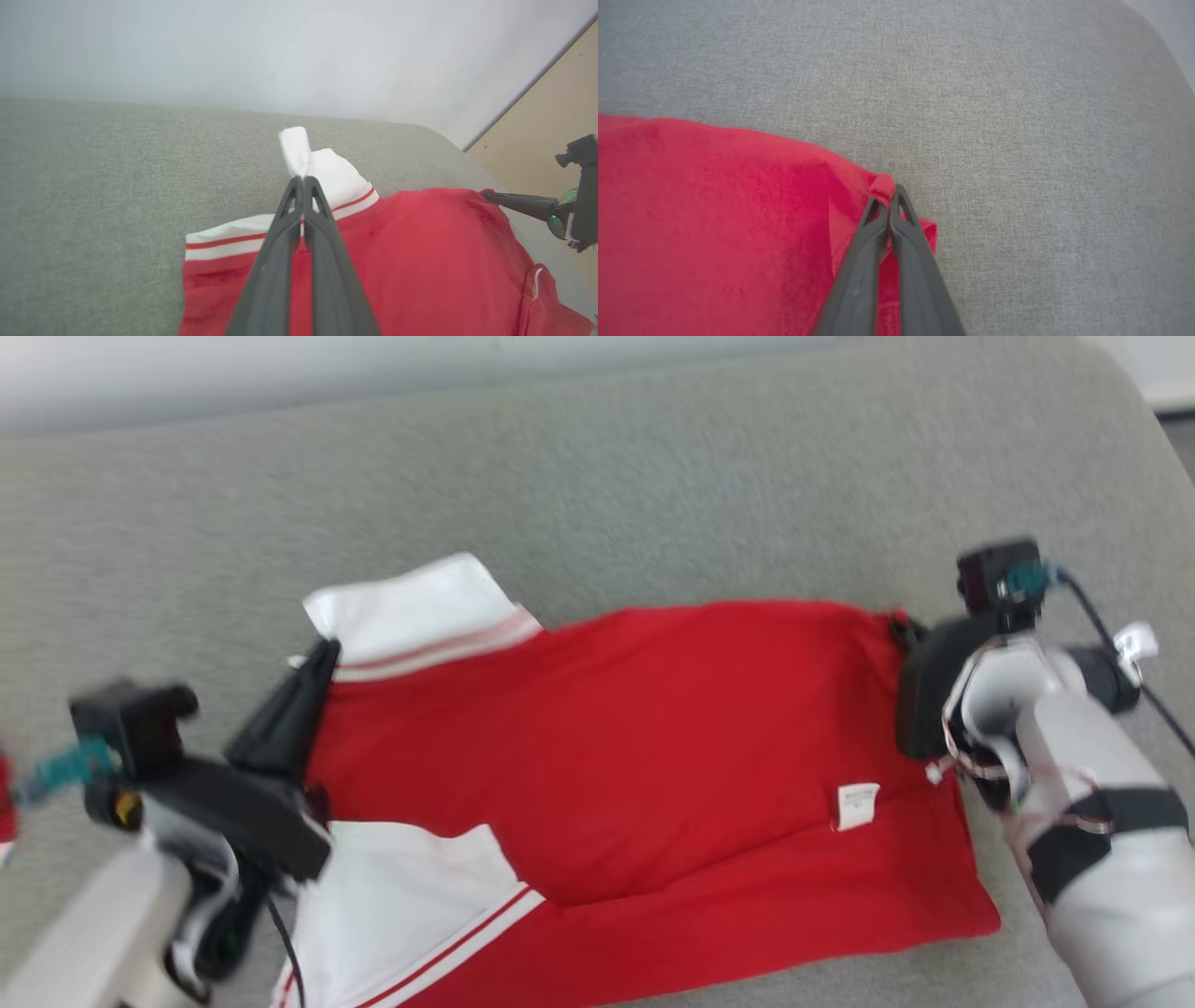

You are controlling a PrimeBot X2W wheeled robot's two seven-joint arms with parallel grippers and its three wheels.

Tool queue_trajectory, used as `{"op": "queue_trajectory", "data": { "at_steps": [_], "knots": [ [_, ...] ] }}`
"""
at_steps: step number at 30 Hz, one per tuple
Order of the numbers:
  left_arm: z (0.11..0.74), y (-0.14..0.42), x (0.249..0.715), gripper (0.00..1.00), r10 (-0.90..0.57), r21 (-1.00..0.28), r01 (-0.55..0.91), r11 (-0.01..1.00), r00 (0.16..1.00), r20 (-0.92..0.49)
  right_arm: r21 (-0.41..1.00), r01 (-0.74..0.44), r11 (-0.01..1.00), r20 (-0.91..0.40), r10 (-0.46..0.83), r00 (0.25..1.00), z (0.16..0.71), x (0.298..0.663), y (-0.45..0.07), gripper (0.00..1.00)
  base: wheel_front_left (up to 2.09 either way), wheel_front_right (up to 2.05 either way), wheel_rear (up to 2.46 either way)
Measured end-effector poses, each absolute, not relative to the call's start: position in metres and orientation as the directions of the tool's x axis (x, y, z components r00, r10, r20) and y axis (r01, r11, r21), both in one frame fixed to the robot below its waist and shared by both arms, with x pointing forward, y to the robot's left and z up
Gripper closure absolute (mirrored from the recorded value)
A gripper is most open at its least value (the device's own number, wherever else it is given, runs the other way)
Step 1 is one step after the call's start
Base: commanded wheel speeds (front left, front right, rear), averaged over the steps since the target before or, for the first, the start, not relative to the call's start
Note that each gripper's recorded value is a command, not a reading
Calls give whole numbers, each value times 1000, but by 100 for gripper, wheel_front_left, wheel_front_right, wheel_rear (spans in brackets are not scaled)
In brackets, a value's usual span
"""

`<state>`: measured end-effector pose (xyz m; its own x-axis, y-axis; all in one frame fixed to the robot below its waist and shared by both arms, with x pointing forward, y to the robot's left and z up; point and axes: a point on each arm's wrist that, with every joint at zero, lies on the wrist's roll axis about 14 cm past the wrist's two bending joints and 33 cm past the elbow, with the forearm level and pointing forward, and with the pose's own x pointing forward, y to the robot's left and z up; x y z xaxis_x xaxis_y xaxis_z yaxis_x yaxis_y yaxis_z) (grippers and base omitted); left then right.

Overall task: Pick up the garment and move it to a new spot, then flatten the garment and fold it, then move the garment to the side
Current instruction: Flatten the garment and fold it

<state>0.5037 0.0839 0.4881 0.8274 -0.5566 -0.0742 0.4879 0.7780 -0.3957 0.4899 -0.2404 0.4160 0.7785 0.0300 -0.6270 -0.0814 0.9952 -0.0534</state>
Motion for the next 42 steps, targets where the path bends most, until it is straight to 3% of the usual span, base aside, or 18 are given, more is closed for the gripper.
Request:
{"op": "queue_trajectory", "data": {
  "at_steps": [6, 18, 30, 42],
  "knots": [
    [490, 97, 460, 100, -502, -450, 435, 780, 864, -36, -99, -129, 987, -569, 50, 821, 427, 479, -236, 100, 0, 0, 0],
    [495, 107, 396, 100, -438, -568, 355, 742, 899, -10, -132, -158, 978, -543, 62, 837, 436, 461, -232, 100, 0, 0, 0],
    [466, 118, 363, 100, -379, -624, 232, 746, 918, -112, -114, -169, 979, -591, 70, 803, 425, 433, -234, 100, 0, 0, 0],
    [424, 117, 343, 100, -385, -607, 158, 778, 885, -263, -109, -168, 980, -639, 61, 767, 413, 414, -236, 100, 0, 0, 0]
  ]
}}
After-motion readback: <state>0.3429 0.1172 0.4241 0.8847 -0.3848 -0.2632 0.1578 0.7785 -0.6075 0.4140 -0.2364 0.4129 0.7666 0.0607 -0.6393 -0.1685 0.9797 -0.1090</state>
